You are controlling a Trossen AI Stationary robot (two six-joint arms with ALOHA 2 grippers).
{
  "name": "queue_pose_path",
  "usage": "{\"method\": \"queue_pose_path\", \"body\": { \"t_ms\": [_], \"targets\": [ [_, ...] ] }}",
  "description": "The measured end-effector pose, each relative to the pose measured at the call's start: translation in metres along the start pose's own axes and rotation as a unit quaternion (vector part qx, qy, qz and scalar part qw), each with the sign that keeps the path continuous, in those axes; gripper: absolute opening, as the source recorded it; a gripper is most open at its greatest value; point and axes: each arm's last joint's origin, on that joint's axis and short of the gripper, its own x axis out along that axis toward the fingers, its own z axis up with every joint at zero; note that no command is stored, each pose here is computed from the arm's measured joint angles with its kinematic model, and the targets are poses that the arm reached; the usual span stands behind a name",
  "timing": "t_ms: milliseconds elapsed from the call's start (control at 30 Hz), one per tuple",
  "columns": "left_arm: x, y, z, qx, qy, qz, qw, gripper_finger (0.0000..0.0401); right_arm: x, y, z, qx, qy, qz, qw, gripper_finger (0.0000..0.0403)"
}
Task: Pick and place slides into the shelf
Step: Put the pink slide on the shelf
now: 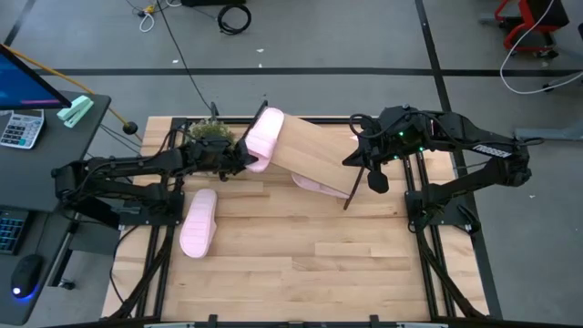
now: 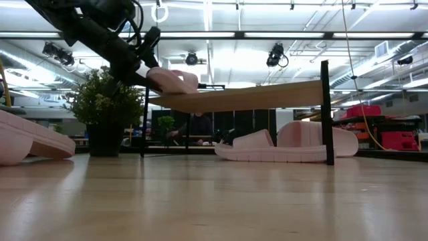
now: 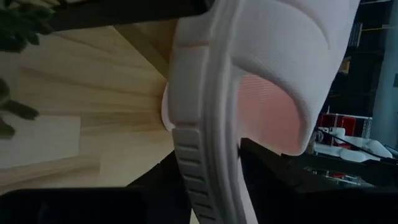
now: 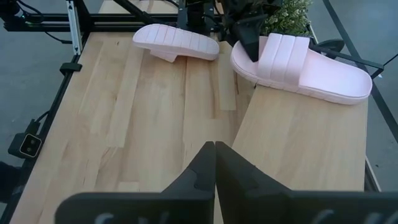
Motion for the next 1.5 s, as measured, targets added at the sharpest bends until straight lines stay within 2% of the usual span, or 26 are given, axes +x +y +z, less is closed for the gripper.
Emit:
{"method": "queue_pose_path", "body": {
  "t_ms": [433, 633, 1367, 1500],
  "targets": [
    [-0.0001, 0.0034, -0.0001, -0.001, -0.002, 0.018, 1.0, 0.0219, -0.0001, 0.0, 0.0, 0.001, 0.0, 0.0, 1.0, 0.001],
    [-0.0001, 0.0034, 0.0011, 0.0, -0.008, 0.018, 1.0, 0.0247, -0.0001, 0.0, 0.0, 0.001, 0.0, 0.0, 1.0, 0.0013],
    [-0.0001, 0.0036, 0.0067, -0.014, -0.023, 0.017, 1.0, 0.0259, -0.0001, 0.0, -0.0001, 0.001, 0.0, 0.0, 1.0, 0.0014],
    [0.0, -0.0005, 0.0076, -0.004, -0.032, -0.004, 0.999, 0.0268, -0.0001, 0.0001, 0.0, 0.0, 0.0, 0.0, 1.0, 0.0013]
  ]
}}
